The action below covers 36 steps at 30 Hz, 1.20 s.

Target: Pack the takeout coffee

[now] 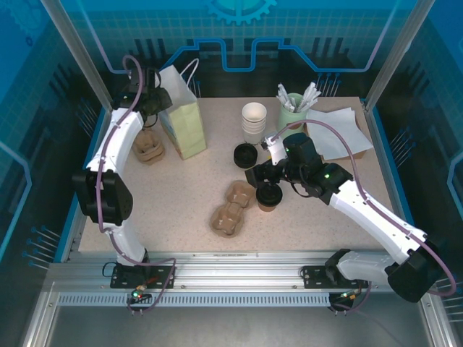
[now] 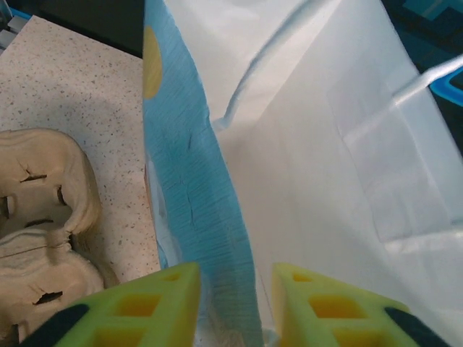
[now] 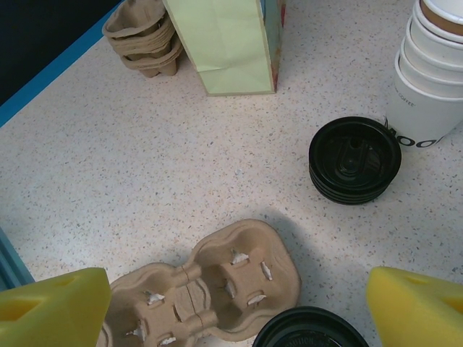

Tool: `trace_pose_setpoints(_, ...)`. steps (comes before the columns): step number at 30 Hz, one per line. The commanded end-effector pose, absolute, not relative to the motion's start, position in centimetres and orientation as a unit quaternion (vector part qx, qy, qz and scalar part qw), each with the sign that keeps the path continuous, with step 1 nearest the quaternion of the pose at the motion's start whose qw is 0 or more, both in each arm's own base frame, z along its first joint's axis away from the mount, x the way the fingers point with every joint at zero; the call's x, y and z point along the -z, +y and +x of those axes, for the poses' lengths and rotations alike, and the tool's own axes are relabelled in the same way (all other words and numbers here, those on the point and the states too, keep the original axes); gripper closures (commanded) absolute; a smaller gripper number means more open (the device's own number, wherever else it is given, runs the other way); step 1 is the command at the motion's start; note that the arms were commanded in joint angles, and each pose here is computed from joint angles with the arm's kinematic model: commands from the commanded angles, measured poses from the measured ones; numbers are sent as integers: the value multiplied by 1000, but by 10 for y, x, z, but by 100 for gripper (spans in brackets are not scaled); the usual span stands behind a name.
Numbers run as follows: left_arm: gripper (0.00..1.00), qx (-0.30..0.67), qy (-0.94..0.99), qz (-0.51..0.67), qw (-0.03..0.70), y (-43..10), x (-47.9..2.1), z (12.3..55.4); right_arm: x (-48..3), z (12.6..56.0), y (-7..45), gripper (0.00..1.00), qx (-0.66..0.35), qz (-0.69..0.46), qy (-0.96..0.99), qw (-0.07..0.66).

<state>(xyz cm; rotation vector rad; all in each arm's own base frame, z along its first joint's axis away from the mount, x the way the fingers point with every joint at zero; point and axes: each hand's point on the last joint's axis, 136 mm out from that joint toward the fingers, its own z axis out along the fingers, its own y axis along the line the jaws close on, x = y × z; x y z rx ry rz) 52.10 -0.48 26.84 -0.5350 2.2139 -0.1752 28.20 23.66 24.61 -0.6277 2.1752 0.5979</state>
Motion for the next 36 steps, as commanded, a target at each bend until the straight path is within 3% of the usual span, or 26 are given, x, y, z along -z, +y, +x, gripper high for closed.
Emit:
trace_pose_setpoints(1,75,70,882,-202,420,-1,-277,523,-248,280,245,8,-248,-248,852,388)
trace_pose_setpoints(12,100,81,898,-152,406,-12,-296,485,-256,279,237,7,-229,-250,852,398)
trace_pose_setpoints(25,100,148,909,28,388,-60,-285,381,-280,275,217,7,-206,-256,840,431)
trace_pose_setpoints(36,100,249,879,116,388,-96,-296,379,-275,273,215,6,-209,-255,842,427)
